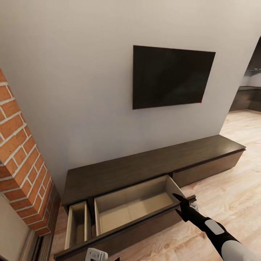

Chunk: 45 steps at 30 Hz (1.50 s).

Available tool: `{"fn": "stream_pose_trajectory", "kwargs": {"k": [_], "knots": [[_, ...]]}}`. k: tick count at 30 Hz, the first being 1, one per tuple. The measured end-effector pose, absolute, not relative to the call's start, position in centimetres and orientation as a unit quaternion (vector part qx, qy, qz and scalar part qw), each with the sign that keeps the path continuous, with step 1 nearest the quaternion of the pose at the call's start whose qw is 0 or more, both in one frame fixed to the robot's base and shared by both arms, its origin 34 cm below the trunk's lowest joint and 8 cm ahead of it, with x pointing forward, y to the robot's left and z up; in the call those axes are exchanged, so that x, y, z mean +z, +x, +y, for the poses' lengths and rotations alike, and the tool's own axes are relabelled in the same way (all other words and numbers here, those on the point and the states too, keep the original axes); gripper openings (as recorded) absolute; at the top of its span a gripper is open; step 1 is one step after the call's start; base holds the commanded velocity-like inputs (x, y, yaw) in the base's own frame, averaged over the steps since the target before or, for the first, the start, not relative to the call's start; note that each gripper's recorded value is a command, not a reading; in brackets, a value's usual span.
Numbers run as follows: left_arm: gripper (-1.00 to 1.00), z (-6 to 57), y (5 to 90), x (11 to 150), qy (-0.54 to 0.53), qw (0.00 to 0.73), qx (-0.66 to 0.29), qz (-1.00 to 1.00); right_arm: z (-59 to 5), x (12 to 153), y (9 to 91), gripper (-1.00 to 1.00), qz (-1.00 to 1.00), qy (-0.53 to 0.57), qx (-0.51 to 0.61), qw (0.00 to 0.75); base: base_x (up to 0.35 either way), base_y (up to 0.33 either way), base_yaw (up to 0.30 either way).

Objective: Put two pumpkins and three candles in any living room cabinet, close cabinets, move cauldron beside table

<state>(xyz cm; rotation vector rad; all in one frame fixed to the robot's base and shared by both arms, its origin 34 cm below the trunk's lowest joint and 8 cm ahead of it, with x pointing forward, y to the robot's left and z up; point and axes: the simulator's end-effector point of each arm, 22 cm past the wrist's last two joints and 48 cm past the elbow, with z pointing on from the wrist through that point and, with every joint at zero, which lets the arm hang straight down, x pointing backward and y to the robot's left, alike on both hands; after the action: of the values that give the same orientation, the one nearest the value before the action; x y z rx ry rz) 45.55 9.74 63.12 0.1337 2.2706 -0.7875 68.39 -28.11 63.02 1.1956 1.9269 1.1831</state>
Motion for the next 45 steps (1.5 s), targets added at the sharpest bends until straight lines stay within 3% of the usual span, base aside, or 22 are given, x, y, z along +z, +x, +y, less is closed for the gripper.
{"fn": "stream_pose_trajectory", "kwargs": {"k": [20, 24, 32, 45], "knots": [[1.00, 10.2, 44.5, 64.5, 0.045, 0.332, -0.298, 0.894, -28.7, 69.6, 70.3, 1.00, 0.753, 0.372, 0.425, 0.339, 0.000, 0.000, 0.000], [1.00, 10.7, 44.4, 64.6, 0.040, 0.328, -0.286, 0.899, -31.2, 67.0, 67.3, 1.00, 0.838, 0.315, 0.301, 0.329, 0.000, 0.000, 0.000], [1.00, 11.7, 44.5, 65.2, 0.031, 0.327, -0.265, 0.907, -38.3, 64.7, 60.1, 1.00, 0.891, 0.325, 0.085, 0.305, 0.000, 0.000, 0.000], [1.00, 14.0, 44.8, 65.7, 0.008, 0.323, -0.202, 0.925, -36.3, 64.6, 56.3, 1.00, 0.895, 0.337, 0.048, 0.288, 0.000, 0.000, 0.000]]}}
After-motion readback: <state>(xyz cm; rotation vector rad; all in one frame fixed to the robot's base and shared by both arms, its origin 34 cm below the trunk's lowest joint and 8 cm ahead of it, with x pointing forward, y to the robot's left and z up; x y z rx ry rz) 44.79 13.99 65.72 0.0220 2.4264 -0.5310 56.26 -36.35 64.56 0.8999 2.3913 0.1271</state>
